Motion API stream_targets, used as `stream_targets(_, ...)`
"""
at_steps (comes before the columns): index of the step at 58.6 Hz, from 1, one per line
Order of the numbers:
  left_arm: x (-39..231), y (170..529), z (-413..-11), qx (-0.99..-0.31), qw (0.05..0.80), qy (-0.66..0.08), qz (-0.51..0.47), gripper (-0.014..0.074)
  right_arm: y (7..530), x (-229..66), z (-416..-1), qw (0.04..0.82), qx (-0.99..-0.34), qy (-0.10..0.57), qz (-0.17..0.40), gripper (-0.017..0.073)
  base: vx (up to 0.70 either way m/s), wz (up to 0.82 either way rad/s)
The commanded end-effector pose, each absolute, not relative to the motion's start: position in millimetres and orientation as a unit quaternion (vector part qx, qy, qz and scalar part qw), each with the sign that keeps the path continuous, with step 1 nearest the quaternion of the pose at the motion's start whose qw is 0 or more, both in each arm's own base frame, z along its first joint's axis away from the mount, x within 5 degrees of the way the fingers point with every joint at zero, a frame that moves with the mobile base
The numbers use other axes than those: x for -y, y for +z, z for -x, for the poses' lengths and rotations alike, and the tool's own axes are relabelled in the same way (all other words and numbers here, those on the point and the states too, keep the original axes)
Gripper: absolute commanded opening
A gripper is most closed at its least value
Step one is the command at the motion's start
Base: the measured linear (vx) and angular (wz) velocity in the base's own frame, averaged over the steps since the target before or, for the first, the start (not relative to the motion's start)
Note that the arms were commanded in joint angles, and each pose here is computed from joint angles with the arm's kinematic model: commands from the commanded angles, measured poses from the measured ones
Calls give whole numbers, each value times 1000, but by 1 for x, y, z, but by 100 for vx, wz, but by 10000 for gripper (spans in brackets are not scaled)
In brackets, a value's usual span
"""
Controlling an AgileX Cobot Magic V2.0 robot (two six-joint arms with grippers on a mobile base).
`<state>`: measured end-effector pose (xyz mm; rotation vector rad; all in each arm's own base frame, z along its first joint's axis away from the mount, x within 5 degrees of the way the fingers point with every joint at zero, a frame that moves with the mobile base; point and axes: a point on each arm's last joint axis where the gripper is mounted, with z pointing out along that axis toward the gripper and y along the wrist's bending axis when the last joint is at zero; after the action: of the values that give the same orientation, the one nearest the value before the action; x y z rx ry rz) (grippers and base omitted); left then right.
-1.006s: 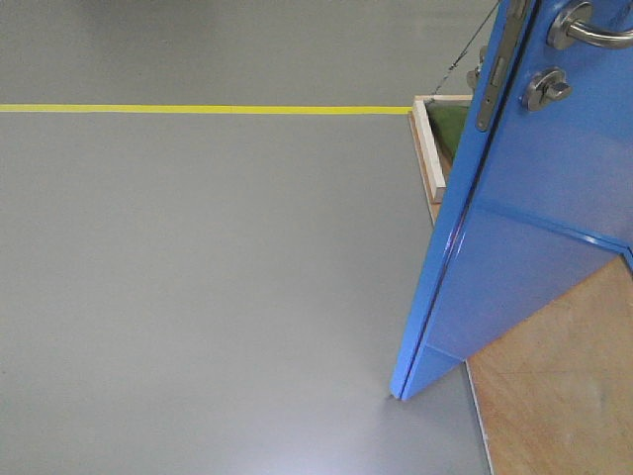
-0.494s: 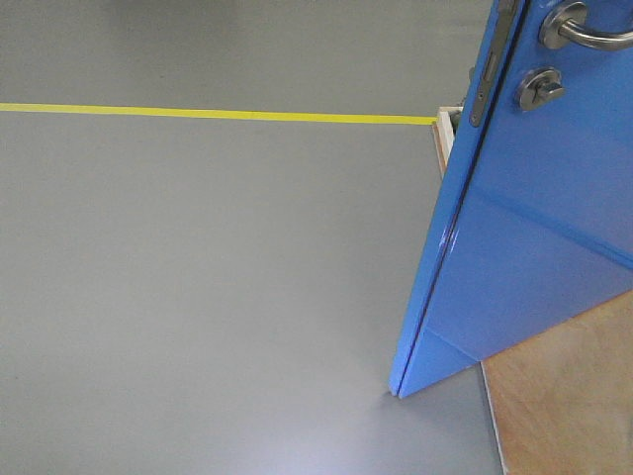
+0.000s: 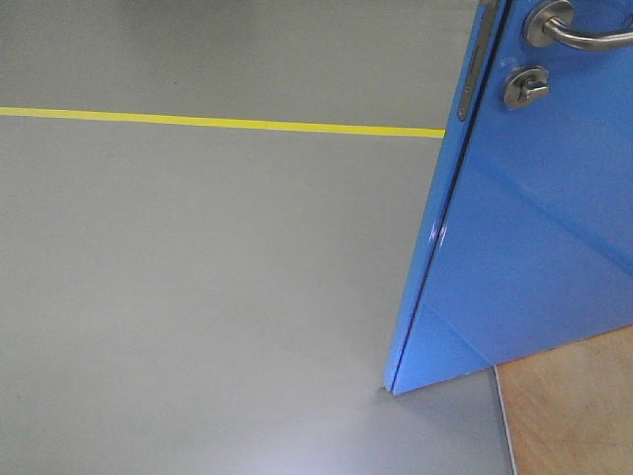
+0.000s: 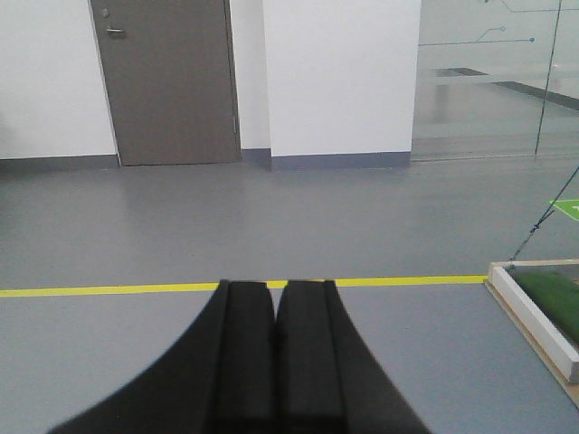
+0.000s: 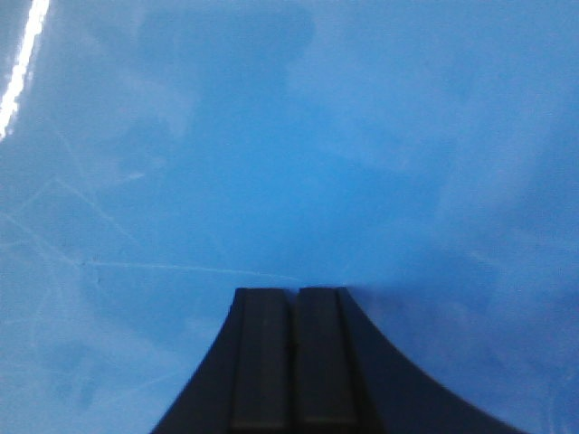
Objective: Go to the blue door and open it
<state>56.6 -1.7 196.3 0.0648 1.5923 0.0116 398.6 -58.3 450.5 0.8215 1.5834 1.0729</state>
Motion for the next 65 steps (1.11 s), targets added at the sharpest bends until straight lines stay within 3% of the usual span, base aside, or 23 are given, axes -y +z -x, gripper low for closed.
stream_targets(1,2,214,-54,-670,742,1,-26,73,477,57,-387,544,-625,451,-332,-1,19,5)
stream_targets(65,2,214,-54,-670,742,1,-26,73,477,57,-387,544,-625,451,-332,-1,19,2)
